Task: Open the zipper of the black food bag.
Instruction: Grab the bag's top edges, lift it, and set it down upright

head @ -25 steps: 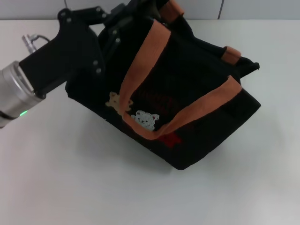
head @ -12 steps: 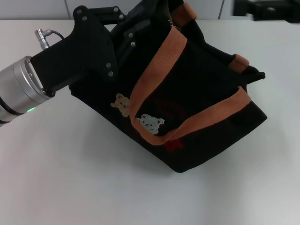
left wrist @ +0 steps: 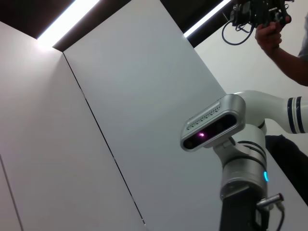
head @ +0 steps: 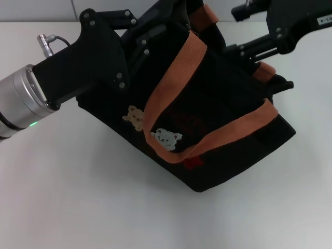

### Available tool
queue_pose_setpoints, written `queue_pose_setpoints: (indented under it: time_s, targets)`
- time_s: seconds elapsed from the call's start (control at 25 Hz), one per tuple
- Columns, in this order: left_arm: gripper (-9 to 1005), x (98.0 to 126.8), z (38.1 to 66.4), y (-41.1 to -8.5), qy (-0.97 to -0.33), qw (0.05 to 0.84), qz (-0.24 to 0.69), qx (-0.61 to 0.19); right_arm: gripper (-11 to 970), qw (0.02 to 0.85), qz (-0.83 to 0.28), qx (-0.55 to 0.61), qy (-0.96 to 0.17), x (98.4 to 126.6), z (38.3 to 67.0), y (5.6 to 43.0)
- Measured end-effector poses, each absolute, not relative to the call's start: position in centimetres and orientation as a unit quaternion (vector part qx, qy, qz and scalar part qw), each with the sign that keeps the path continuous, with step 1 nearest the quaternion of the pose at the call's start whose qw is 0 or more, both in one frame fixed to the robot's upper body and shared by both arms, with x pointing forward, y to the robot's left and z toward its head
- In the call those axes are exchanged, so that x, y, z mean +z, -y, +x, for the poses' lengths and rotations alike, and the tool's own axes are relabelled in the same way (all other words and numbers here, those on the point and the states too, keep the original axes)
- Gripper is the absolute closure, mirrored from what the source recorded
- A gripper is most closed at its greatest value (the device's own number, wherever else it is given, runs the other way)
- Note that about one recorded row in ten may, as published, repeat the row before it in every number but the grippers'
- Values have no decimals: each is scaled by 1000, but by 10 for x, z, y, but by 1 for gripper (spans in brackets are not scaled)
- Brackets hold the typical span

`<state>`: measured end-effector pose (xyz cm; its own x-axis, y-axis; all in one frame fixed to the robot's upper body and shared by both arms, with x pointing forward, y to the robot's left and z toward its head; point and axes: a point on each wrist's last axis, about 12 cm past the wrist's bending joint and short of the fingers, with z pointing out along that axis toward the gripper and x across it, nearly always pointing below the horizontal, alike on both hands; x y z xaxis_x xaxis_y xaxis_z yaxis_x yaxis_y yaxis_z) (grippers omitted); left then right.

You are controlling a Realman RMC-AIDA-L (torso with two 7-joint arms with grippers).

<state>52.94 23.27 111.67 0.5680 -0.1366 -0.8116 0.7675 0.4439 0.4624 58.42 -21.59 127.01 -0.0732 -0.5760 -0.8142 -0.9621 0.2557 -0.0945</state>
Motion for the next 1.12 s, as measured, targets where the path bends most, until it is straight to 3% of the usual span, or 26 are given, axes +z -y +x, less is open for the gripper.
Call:
queue_pose_setpoints:
  time_s: [0.16, 0.44, 0.64, 1.12]
  targets:
    - [885, 1117, 529, -232, -358, 769, 439, -295, 147, 390, -531, 249, -709, 1276, 589, 208]
    - [885, 1120, 530, -225, -341, 762, 458, -306, 176, 325, -358, 379, -789, 1290, 603, 200]
    - [885, 1123, 533, -220, -332, 759, 466, -311, 197, 280, -308, 428, -802, 1288, 614, 197]
    - [884, 1125, 533, -220, -329, 760, 467, -312, 272, 243, -299, 446, -808, 1285, 611, 205]
